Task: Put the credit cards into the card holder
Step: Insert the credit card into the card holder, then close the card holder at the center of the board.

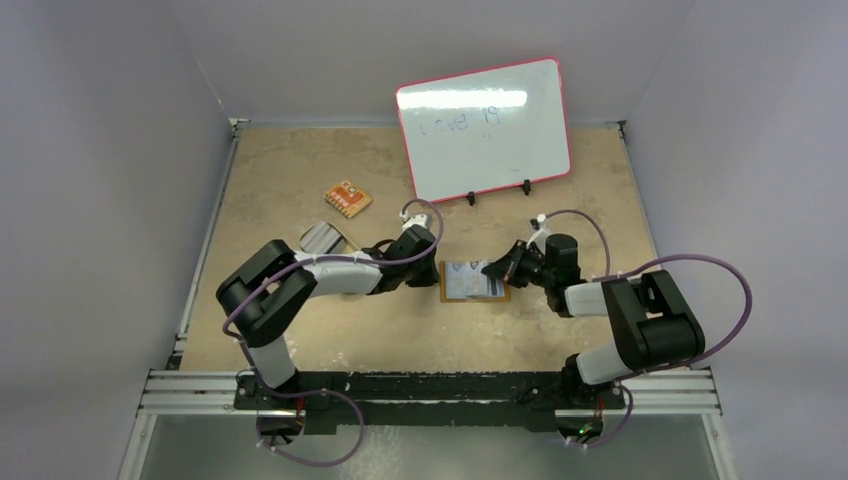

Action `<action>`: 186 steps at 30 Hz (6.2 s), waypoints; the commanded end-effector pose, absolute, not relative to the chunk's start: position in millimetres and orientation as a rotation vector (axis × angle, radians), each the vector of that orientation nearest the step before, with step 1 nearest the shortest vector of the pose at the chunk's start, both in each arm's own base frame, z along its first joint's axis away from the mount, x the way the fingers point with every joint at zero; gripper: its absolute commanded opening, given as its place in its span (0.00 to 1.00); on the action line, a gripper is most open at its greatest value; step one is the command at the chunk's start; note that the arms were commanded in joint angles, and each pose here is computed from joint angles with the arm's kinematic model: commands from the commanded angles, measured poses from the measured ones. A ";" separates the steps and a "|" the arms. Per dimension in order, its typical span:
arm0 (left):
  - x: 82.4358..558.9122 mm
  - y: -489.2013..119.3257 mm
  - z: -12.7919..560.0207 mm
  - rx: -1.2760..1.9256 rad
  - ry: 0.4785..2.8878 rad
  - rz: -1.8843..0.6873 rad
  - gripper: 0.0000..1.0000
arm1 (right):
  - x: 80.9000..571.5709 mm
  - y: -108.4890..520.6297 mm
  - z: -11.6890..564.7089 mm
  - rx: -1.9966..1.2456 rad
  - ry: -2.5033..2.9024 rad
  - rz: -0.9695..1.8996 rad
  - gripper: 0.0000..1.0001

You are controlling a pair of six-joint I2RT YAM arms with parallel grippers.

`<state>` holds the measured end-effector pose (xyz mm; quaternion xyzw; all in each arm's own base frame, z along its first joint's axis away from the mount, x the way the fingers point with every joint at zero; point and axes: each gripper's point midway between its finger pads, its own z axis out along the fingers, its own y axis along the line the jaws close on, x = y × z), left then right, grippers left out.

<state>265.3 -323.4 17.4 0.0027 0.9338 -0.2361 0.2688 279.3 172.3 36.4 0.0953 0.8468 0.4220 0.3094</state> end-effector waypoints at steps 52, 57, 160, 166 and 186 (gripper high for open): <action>243.8 -296.2 22.2 -0.148 2.521 -0.753 0.06 | 301.2 208.4 39.2 0.122 2.439 0.813 0.43; 244.5 -295.5 21.1 -0.137 2.520 -0.745 0.06 | 298.3 220.9 29.1 0.115 2.463 0.835 0.43; 274.9 -358.6 136.2 -0.155 2.213 -1.260 0.50 | 293.9 216.4 32.4 0.009 2.501 0.610 0.02; 277.6 -358.1 108.3 -0.100 2.290 -1.162 0.47 | 290.1 218.6 33.6 0.005 2.525 0.630 0.05; 306.1 -328.8 76.4 0.021 2.374 -0.724 0.30 | 290.3 219.2 31.7 0.009 2.526 0.633 0.06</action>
